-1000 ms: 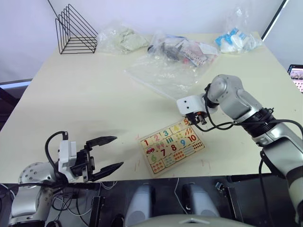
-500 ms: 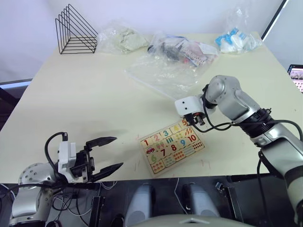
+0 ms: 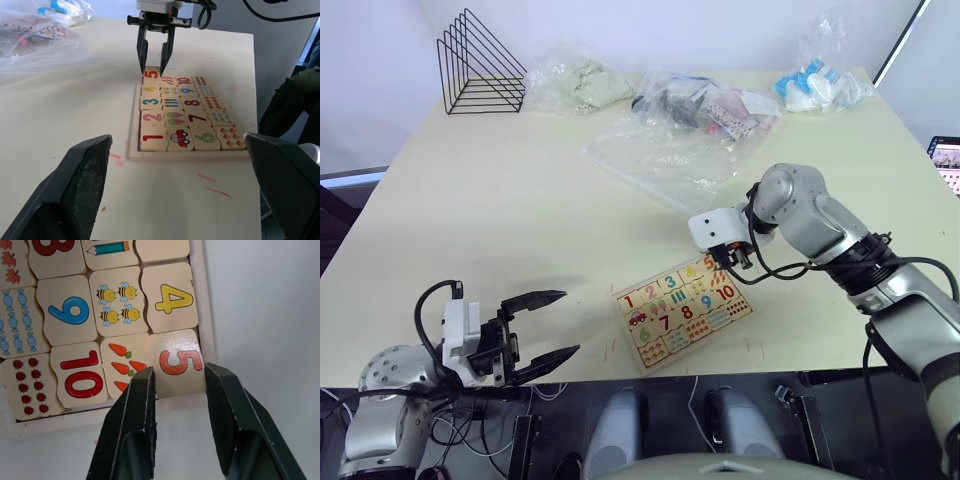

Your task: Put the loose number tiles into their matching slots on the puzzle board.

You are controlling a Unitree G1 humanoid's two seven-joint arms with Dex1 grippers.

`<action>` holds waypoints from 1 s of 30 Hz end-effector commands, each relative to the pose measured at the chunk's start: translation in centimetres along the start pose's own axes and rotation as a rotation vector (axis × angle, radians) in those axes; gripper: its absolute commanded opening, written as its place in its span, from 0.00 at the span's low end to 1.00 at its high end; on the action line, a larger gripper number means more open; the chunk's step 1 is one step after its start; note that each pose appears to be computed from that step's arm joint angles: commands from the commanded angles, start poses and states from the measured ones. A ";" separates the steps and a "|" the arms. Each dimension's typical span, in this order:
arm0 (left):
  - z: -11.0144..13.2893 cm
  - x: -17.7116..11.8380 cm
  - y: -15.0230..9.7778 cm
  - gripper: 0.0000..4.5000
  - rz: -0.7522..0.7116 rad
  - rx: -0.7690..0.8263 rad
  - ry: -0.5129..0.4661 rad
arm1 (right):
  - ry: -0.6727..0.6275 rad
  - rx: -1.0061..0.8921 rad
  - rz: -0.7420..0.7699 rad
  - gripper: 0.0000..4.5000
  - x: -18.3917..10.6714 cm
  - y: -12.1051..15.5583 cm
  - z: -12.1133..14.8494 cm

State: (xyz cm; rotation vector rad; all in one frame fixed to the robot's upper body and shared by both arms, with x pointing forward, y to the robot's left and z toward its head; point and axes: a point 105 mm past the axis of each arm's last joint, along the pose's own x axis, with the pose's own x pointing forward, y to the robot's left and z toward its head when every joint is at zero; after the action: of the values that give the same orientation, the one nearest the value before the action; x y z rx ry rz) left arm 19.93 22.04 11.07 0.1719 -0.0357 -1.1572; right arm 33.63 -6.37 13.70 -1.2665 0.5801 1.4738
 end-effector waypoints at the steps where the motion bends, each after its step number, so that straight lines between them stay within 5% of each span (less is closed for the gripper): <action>1: 0.5 -0.3 0.0 1.00 0.006 0.029 -0.005 | -0.012 -0.041 -0.021 0.19 -0.3 -0.2 0.8; 12: 0.5 -0.3 0.1 1.00 0.008 0.033 -0.004 | -0.010 -0.050 -0.018 0.19 -0.2 -0.2 0.6; 15: 0.5 -0.2 0.3 1.00 0.011 0.038 -0.004 | -0.009 -0.060 -0.011 0.52 -0.2 -0.1 0.5; 18: 0.5 -0.1 0.3 1.00 0.012 0.040 -0.005 | -0.009 -0.055 -0.014 0.74 -0.3 -0.2 0.4; 24: 0.5 0.0 0.3 1.00 0.009 0.040 -0.006 | -0.026 -0.033 -0.028 0.74 -0.8 -0.5 0.5; 30: 0.6 0.2 0.5 1.00 0.007 0.045 -0.010 | -0.185 0.064 -0.042 0.69 -2.4 -0.3 1.1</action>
State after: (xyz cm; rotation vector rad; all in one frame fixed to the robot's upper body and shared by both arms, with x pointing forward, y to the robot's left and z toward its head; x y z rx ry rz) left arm 20.37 21.85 11.38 0.1919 -0.0548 -1.1587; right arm 33.45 -6.09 14.87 -1.1206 0.5265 1.5045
